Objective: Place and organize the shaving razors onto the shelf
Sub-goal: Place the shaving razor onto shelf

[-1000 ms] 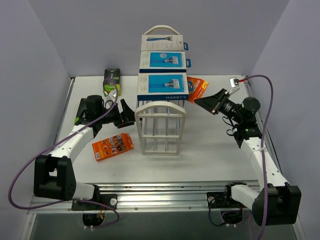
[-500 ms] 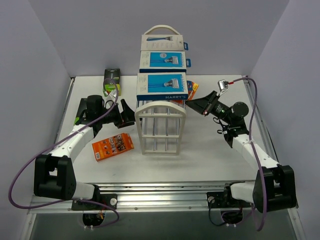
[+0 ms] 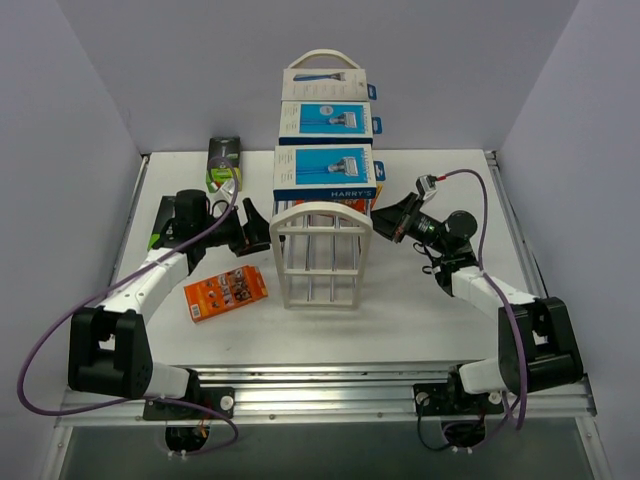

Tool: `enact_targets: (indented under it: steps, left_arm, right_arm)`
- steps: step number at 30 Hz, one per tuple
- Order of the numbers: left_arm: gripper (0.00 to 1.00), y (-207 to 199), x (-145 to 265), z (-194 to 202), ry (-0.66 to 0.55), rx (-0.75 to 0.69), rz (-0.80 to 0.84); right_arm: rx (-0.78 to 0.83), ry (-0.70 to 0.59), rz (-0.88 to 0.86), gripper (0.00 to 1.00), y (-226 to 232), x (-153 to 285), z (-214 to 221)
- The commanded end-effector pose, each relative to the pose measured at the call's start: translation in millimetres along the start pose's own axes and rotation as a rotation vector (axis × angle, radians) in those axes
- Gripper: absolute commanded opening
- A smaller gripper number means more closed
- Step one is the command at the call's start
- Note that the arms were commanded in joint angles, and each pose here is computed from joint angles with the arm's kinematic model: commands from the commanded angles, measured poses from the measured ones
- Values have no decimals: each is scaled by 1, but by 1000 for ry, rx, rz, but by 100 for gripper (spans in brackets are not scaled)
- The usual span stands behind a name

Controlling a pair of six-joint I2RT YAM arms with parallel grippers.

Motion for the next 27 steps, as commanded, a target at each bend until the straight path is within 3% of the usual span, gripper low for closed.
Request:
enact_targets:
  steps: [1, 8, 17, 27]
  left_arm:
    - [94, -11, 1, -14, -28, -62, 21]
    - [94, -11, 1, -14, -29, -62, 20]
    - [94, -13, 0, -12, -21, -64, 24]
    - [94, -15, -1, -12, -19, -66, 30]
  right_arm:
    - [283, 21, -235, 0, 41, 1, 7]
    - [249, 9, -159, 0, 20, -5, -1]
    - [261, -49, 155, 0, -8, -2, -27]
    - [218, 26, 277, 0, -29, -12, -42]
Point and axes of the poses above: each gripper's point midway between its finger pads, its own x axis back along the fingers, its own y axis along the line the jaws close on, z = x × y, the point moved 8 cm from there along x, back along the fingers, and after that the axes turned 10 degrees about -x, right-handed, at the moved point
